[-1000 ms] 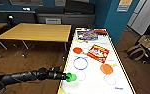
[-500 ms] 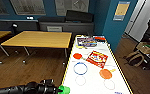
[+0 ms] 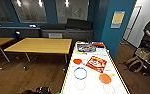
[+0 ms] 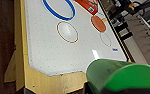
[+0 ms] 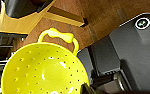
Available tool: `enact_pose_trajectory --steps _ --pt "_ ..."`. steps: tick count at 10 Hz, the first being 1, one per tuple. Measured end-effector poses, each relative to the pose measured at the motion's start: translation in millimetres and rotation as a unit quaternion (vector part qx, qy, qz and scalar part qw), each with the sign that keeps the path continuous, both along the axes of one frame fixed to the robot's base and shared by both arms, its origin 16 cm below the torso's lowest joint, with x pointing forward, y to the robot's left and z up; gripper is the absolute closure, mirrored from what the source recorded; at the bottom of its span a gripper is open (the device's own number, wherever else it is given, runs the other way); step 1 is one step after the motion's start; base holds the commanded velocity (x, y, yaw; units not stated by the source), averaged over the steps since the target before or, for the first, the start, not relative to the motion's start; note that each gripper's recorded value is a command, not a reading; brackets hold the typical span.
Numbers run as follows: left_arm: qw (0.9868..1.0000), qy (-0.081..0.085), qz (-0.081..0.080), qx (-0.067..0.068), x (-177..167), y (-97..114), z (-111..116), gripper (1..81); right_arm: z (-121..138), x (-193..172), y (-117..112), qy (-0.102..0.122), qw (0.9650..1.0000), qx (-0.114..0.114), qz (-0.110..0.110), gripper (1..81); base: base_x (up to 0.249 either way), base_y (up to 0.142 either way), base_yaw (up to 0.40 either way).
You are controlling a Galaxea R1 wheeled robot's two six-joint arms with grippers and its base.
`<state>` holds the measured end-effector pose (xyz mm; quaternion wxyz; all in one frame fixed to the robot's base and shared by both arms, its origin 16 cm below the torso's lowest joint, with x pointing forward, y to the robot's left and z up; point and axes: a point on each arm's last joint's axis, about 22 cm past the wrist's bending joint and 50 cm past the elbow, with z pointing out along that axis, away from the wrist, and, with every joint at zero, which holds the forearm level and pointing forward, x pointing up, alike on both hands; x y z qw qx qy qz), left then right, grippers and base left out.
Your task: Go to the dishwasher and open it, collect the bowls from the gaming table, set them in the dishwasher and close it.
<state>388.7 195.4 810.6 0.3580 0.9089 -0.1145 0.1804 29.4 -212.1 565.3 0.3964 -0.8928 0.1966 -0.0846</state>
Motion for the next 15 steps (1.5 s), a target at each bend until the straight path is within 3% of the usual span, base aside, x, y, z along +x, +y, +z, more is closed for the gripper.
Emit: enact_pose_trajectory --steps 3,4,5,7,8,9,10,12,14,15 --pt "0.9999 0.011 -0.003 0.013 -30.2 13.3 -22.5 81.1 -3.2 -3.4 0.1 0.001 1.0000 -0.003 0.001 81.1 0.000 0.000 0.000" --pt "0.9998 0.018 0.000 0.008 -43.1 16.6 -31.0 81.1 -5.7 -4.1 -0.3 0.001 1.0000 -0.006 0.001 81.1 0.000 0.000 0.000" --pt "0.9997 0.021 0.010 0.003 -54.1 25.4 -42.6 81.1 -7.2 -4.1 1.1 0.001 1.0000 -0.006 0.001 81.1 0.000 0.000 0.000" --pt "0.9979 0.047 0.039 0.019 -86.2 60.4 -87.0 81.1 -11.6 -6.8 -5.5 0.002 0.9999 -0.015 0.002 81.1 -0.033 0.000 0.000" --pt "0.9970 0.053 0.049 0.029 -100.5 76.4 -106.4 81.1 -14.0 -8.3 -10.1 0.003 0.9998 -0.020 0.003 81.1 -0.084 0.000 0.000" --pt "0.9970 0.050 0.053 0.027 -107.5 82.0 -117.7 81.1 -14.5 -2.9 -12.0 0.000 0.9998 -0.022 0.003 81.1 -0.097 0.000 0.000" --pt "0.9973 0.050 0.051 0.019 -122.3 79.6 -127.5 81.1 -14.6 -1.0 -13.9 -0.002 0.9997 -0.023 0.003 81.1 -0.117 0.000 0.000" --pt "0.9964 0.068 0.042 0.027 -163.0 83.0 -151.0 81.1 -16.0 -13.7 -16.5 0.006 0.9996 -0.027 0.006 81.1 -0.127 0.000 0.000" --pt "0.9976 0.055 0.037 0.017 -163.0 75.7 -155.0 81.1 -17.0 -12.3 -18.5 0.004 0.9995 -0.030 0.006 81.1 -0.127 0.000 0.000" --pt "0.9976 0.058 0.035 0.015 -172.6 72.8 -160.9 81.1 -18.9 -13.7 -21.9 0.005 0.9994 -0.034 0.007 81.1 -0.127 0.000 0.000"
